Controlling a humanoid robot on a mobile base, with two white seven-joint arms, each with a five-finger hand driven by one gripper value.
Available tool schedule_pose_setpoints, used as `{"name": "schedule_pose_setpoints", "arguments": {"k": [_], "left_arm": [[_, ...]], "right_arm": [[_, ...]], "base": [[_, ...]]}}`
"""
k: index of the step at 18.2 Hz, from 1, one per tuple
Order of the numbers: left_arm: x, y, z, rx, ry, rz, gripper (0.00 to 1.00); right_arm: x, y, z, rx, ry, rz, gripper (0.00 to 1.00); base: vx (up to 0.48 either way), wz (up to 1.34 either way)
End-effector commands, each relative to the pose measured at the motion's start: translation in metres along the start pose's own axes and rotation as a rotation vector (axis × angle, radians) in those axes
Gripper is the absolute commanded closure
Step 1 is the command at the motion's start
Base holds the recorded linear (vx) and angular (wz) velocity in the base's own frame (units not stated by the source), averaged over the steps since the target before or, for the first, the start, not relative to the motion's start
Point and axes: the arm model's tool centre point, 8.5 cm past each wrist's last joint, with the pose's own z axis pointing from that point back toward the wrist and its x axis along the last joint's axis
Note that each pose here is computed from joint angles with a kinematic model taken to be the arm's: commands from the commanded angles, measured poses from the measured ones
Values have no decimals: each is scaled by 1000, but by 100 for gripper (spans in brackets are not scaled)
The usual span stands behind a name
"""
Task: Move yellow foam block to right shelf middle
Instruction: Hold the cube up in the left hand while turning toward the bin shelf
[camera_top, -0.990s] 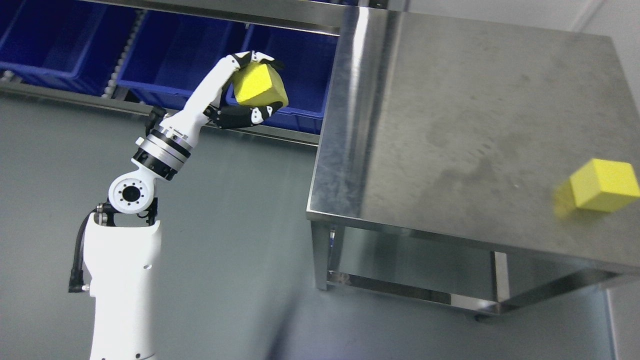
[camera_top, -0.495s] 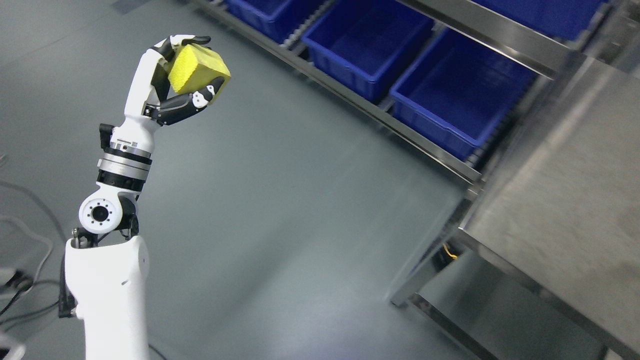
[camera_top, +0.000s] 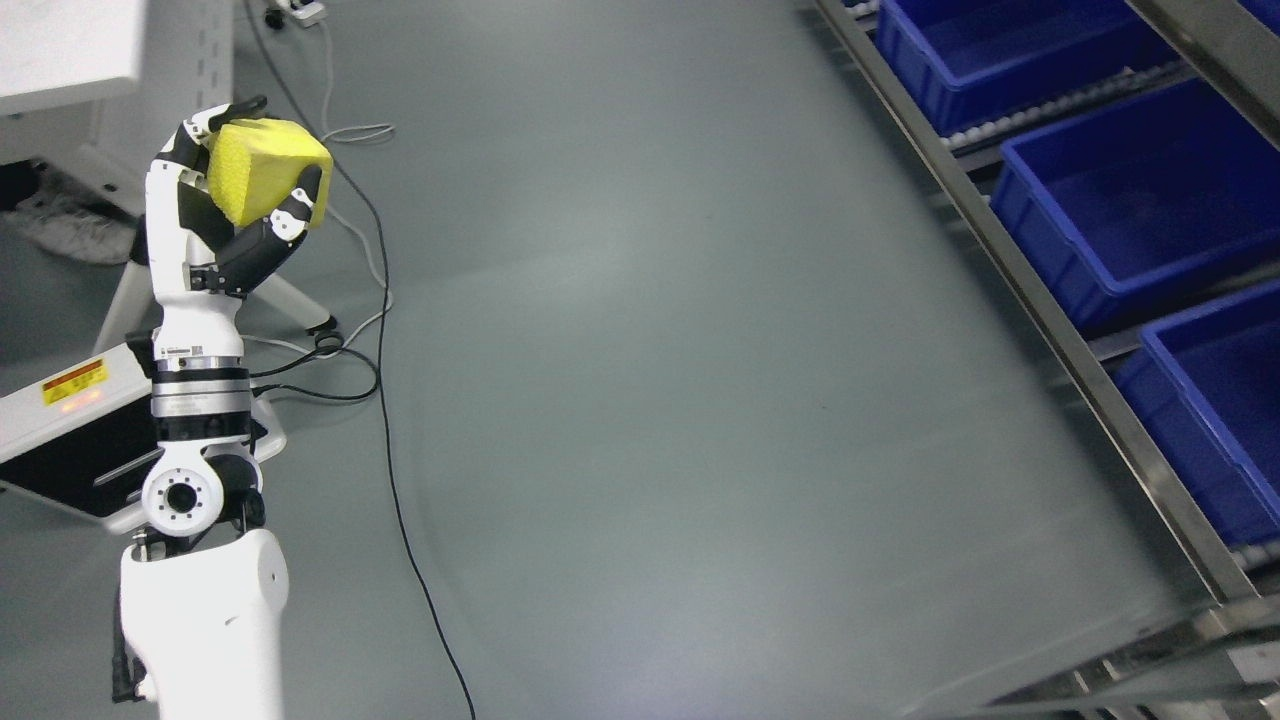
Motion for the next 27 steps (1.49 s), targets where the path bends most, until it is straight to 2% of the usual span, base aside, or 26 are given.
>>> {"name": "schedule_pose_setpoints", "arguments": {"k": [1,7,15,27], "left_arm": [[-20,5,21,37,34,95,98],[-22,-1,23,34,22,120,96],[-23,-2,24,31,28,120,100],[-28,-6,26,19,47,121,100]], "right_arm": [[6,-11,-1,-17,-17,4,0],[6,-11,-1,-17,-17,4,0],[6,-11,-1,-17,-17,4,0],[6,-11,-1,-17,-17,4,0]], "base": [[27,609],[62,239],[166,28],[379,-190]]}}
